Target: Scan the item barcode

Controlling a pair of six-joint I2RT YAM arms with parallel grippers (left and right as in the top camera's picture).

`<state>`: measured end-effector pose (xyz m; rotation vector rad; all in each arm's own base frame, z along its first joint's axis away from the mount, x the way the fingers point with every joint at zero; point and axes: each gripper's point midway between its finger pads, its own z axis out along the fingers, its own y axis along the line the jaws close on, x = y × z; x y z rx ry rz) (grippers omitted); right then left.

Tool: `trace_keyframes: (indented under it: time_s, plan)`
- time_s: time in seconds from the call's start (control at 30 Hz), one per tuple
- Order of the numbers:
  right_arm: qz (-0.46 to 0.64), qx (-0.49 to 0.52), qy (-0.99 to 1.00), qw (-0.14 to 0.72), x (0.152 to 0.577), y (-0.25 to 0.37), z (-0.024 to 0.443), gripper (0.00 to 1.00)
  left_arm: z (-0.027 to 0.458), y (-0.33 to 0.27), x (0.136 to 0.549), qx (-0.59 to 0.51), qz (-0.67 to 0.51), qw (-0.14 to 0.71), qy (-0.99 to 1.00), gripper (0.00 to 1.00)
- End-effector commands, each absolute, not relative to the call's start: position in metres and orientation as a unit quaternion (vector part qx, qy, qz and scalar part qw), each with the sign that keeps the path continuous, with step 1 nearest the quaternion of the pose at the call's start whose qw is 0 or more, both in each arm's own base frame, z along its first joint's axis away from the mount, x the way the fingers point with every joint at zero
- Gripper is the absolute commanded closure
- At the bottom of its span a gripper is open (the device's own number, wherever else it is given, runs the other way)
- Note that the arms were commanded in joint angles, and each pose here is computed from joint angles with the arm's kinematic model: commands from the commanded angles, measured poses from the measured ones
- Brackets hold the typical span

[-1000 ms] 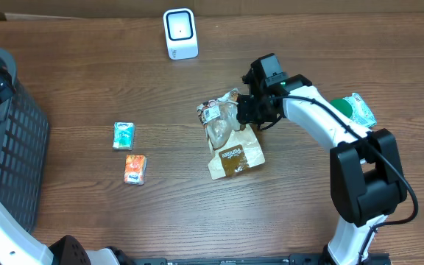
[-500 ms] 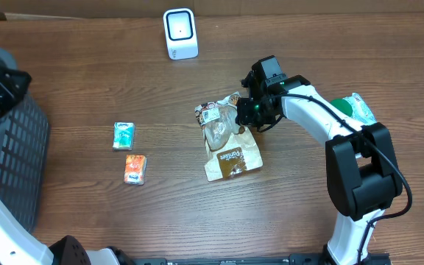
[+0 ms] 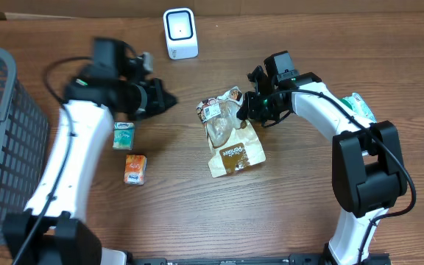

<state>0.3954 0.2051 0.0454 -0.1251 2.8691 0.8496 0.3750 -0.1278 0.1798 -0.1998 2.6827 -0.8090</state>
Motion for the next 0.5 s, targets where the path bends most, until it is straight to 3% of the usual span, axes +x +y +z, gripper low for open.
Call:
trace_keyframes:
  time_s: [0.0,0.47]
  plan:
    - [0.295,-0.046,0.952,0.074,0.397,0.209,0.049,0.96,0.139,-0.163,0.361,-0.115,-0.305,0.132,0.936,0.96]
    - [0.292,-0.043,0.953,0.063,0.392,0.207,0.048,0.96,0.035,-0.206,0.334,-0.153,-0.245,0.032,0.957,0.96]
